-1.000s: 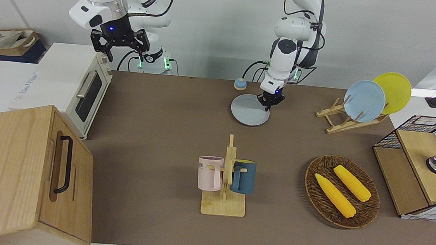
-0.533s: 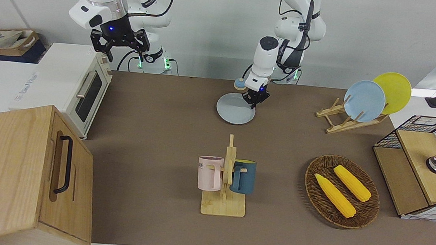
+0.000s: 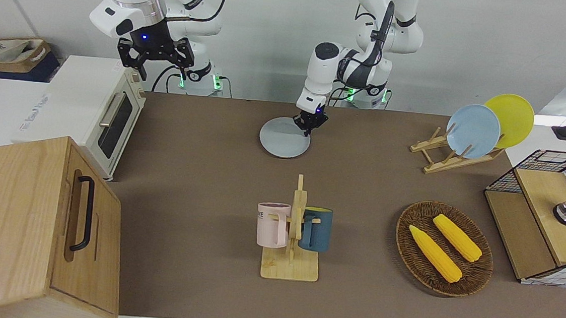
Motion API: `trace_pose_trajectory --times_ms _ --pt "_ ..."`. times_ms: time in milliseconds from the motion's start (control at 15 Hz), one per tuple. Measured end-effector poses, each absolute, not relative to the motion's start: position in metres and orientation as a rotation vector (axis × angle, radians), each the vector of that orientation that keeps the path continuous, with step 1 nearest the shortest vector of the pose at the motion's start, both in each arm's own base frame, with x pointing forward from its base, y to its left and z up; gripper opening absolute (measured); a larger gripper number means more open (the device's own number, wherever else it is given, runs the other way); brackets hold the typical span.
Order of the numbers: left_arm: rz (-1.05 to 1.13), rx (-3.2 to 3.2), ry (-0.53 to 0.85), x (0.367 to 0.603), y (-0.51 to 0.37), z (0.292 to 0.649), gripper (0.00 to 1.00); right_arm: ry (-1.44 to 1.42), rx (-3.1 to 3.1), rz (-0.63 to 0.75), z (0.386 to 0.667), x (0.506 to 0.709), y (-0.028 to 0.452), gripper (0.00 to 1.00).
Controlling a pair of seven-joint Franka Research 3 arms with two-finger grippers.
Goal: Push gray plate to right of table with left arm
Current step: 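Push the gray plate with the left gripper toward the toaster oven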
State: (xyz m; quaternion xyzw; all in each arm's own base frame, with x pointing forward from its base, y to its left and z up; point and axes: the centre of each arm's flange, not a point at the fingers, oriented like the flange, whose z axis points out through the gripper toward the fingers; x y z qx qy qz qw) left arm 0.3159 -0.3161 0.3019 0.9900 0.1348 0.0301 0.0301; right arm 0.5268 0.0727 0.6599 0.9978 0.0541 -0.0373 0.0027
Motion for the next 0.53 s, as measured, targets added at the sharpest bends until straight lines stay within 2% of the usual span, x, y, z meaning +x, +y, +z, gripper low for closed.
trace_pose_trajectory --times_ms 533 --pt "0.132 3.039 0.488 0.299 -0.375 0.301 0.05 0.17 3.129 -0.117 0.66 0.527 0.073 0.99"
